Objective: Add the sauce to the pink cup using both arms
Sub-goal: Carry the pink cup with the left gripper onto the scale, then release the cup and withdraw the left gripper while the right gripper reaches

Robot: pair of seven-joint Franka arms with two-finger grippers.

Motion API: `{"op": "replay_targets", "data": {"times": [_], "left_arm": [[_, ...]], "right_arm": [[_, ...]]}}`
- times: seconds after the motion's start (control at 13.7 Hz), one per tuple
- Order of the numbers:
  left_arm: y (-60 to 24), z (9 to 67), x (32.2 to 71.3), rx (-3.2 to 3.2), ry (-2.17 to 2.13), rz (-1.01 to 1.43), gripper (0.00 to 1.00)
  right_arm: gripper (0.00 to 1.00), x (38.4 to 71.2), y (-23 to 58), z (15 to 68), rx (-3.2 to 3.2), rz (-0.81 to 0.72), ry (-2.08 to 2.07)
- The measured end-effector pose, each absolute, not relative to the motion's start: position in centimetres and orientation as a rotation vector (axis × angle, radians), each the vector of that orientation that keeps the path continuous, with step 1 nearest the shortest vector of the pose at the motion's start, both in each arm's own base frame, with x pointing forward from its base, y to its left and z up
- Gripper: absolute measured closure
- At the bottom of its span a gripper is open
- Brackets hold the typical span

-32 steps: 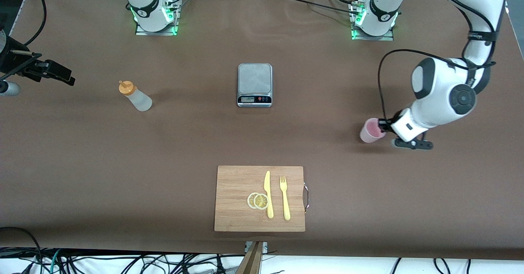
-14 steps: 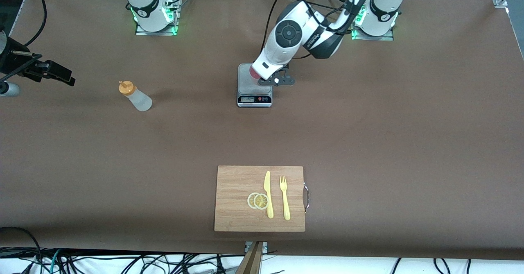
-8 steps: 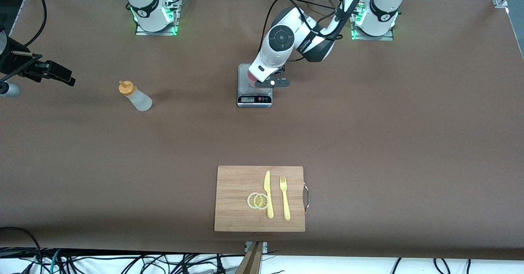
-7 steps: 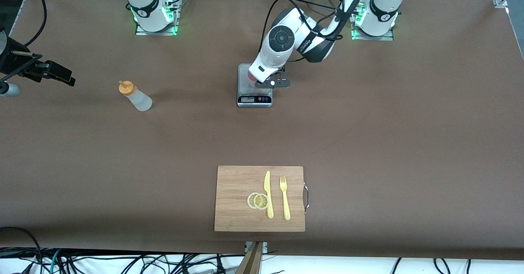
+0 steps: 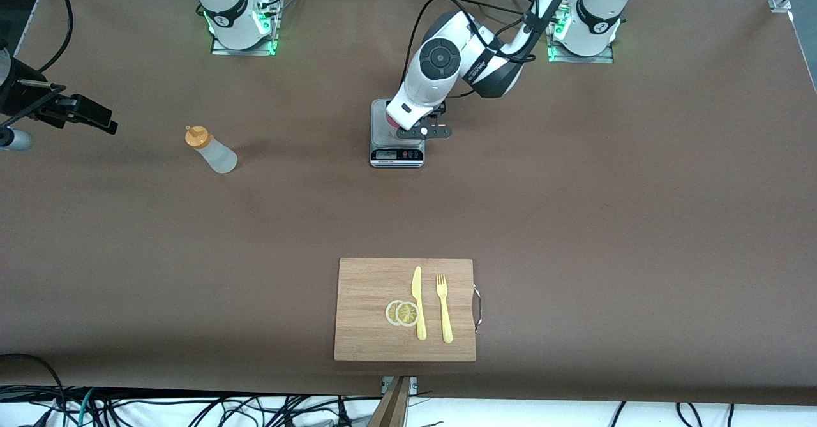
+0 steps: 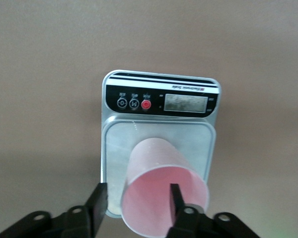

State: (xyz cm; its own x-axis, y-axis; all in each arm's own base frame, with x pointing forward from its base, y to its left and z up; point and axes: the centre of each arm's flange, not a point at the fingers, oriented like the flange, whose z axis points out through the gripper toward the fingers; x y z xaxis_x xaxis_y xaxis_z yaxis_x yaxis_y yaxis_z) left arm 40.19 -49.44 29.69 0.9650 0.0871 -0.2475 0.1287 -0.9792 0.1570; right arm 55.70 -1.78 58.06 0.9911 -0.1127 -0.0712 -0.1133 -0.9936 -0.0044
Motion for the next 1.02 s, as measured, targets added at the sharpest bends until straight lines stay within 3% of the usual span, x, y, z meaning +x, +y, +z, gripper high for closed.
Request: {"op": "replay_targets", "data": {"times": [0.22,0.29,0.58,1.02], "left_arm": [[-48.3,35.0,42.6,2.942,0.175,-0.404,0.06],[-47.1,37.4,44.3,2.941,0.200,-0.412,0.00],[-38.2,46.2,52.6,2.929,0.363,-0.362,0.00],[-22.5,51.9,59.8,3.047,0.253,-0.202,0.00]], "right_arm": [[0.00,56.0,-1.5,56.0,-3.104,0.205,0.110],[0.00,56.1,-1.3,55.0,-3.071,0.250,0.022],[0.00,56.4,-5.2,51.4,-2.797,0.280,-0.521],[0.00,55.6,-13.3,42.3,-2.279,0.203,-1.059]]}}
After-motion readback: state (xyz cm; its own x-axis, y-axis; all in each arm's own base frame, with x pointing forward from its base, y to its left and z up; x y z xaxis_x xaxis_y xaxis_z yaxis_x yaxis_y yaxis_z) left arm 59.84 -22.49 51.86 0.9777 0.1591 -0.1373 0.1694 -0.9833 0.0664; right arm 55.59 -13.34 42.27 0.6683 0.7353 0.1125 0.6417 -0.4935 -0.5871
